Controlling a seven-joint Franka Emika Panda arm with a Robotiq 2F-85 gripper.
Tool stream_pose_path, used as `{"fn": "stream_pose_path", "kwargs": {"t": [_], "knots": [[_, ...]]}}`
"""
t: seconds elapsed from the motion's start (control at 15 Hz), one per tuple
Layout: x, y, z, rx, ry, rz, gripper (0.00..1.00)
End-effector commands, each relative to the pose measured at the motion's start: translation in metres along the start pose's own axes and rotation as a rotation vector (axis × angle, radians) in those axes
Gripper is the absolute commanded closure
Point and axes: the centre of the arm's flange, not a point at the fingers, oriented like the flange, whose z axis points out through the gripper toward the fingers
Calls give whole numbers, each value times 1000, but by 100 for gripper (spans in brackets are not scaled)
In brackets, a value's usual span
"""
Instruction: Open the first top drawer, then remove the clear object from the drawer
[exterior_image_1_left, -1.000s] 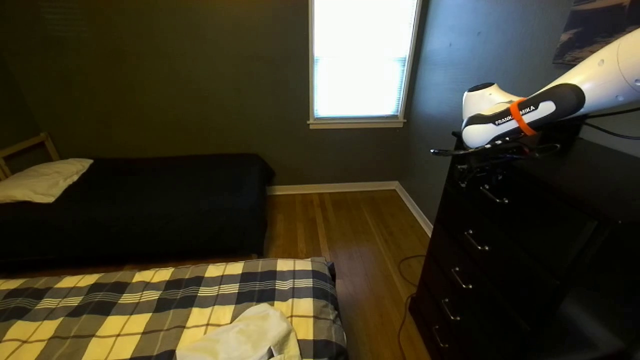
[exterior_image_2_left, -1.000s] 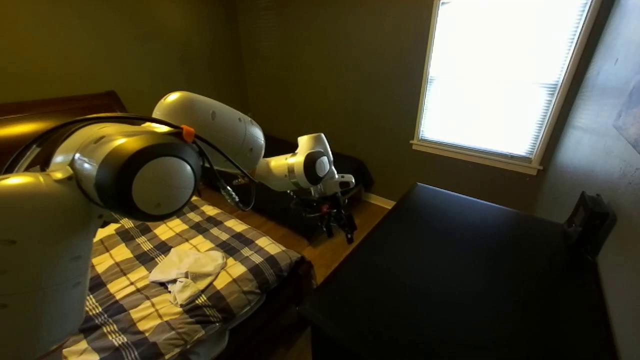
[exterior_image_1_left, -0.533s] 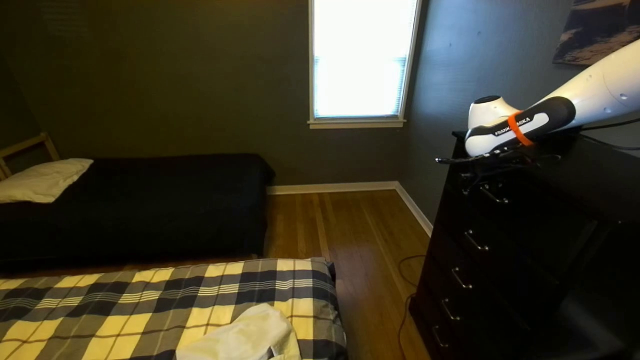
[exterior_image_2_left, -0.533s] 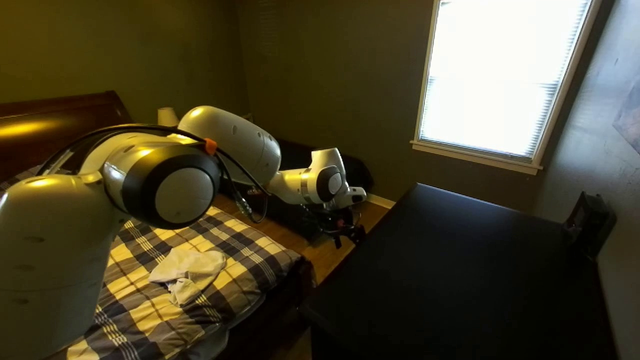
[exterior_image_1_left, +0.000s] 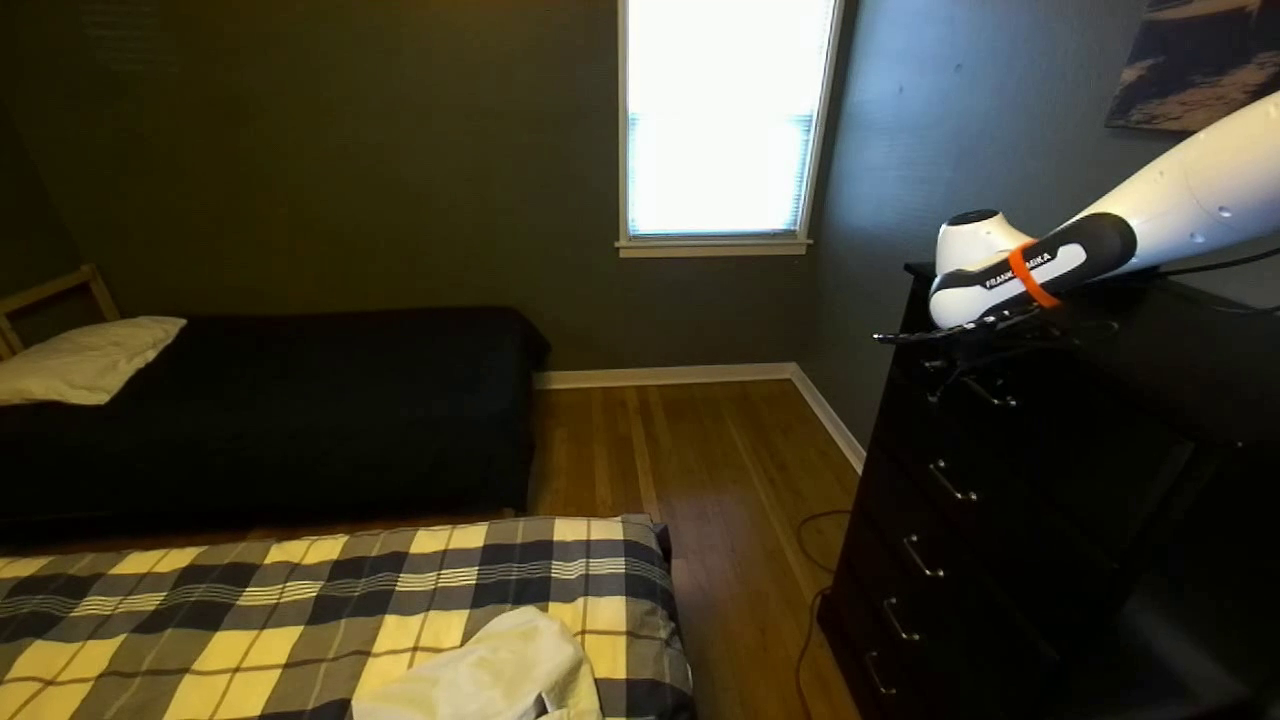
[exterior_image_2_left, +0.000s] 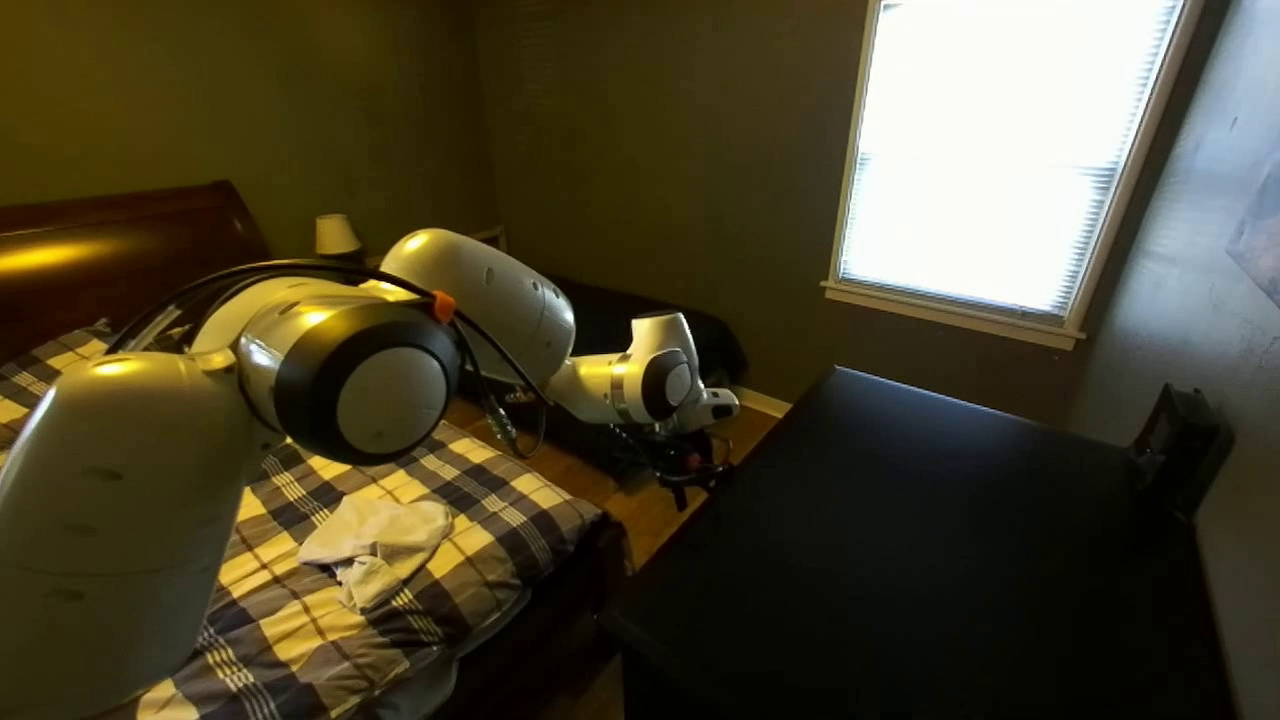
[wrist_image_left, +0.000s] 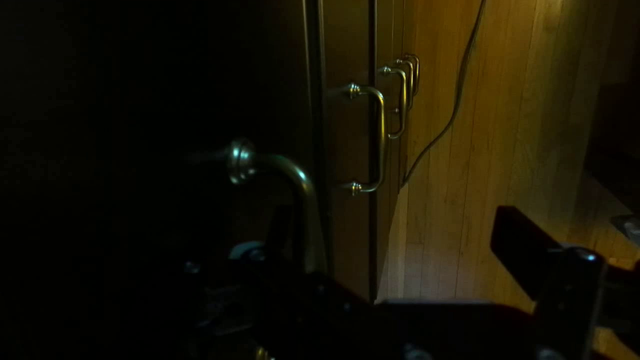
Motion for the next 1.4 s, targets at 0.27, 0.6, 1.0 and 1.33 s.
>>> {"fn": "stream_pose_path", "kwargs": {"t": [0.27,0.6,1.0,1.33], "knots": [[-6,-23,2,82,-32,-50,0],[-18,-57,-7,137,-59,-119,0],[-29,-100,-7,121,-46,-193,0],[-35,-131,-19,107,-29,-254,0]]}}
